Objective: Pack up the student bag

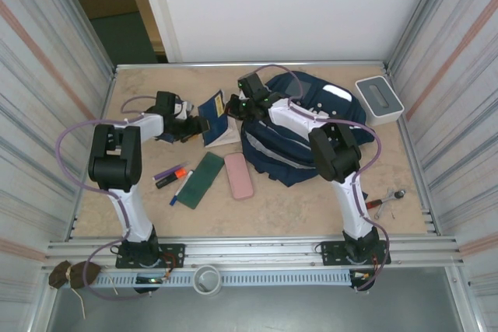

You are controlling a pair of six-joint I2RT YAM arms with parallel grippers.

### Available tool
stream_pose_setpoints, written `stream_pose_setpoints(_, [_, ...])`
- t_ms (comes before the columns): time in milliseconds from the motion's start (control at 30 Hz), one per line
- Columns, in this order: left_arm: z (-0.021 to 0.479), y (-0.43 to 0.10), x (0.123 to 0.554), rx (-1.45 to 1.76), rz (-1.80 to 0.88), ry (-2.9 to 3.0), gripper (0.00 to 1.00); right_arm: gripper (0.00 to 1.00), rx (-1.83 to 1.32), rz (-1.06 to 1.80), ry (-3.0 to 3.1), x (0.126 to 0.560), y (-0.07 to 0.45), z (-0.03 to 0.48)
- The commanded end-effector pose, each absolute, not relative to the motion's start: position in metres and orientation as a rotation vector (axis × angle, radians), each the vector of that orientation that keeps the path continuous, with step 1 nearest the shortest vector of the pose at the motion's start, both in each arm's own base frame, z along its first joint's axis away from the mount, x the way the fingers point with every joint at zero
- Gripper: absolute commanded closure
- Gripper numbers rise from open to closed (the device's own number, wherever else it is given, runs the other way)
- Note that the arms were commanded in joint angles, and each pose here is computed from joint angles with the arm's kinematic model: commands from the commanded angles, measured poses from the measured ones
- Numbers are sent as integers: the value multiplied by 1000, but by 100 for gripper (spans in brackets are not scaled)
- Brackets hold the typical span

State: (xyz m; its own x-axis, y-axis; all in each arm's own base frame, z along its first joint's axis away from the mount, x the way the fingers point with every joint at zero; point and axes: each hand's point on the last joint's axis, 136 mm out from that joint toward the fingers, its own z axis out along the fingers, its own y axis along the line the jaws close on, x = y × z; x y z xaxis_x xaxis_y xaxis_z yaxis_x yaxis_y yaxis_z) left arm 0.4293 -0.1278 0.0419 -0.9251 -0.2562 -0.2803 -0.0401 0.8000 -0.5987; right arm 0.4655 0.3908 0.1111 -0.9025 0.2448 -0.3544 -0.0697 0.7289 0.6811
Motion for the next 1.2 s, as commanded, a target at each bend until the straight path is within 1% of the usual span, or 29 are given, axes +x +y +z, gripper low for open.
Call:
stream_pose_setpoints(0, [60,-133,431,-247,-943,2569,39,100,154,1116,2430,471,393,143])
stream_pose_setpoints(133, [55,-133,432,-269,-945,2573,40,100,141,1112,2473,469,394,124])
stream_pose_setpoints(200, [50,-135,433,-274,-953,2583,43,100,136,1106,2494,468,394,113])
stream_pose_setpoints(267, [44,-138,433,-270,-963,2594,47,100,110,1116,2508,466,397,107])
stream_pose_setpoints(400, [39,-147,434,-247,-991,2605,55,91,51,1180,2518,460,406,96])
stream_pose_setpoints(467, [36,-150,434,-236,-992,2613,58,85,12,1214,2513,457,412,94])
stream_pose_setpoints(567, [34,-152,434,-227,-997,2617,60,78,-45,1223,2511,452,417,91])
stream_pose_setpoints(667, [33,-152,434,-225,-992,2620,61,75,-76,1216,2513,449,418,87])
stream_pose_setpoints(767, [32,-150,433,-226,-979,2625,61,79,-76,1165,2528,450,412,81])
stream_pose_setpoints(867, [36,-146,435,-237,-968,2616,60,92,-56,1121,2525,455,402,85])
stream_pose_setpoints(933, [43,-140,437,-251,-958,2597,57,99,-38,1106,2509,461,396,93])
stream_pose_setpoints(1000, [54,-132,439,-272,-959,2561,54,100,-26,1128,2478,466,392,109])
stream_pose_setpoints(1067, [71,-124,441,-298,-977,2502,48,100,-9,1184,2437,471,391,128])
stream_pose_setpoints(1167, [103,-117,442,-317,-1032,2392,41,100,11,1300,2346,477,392,165])
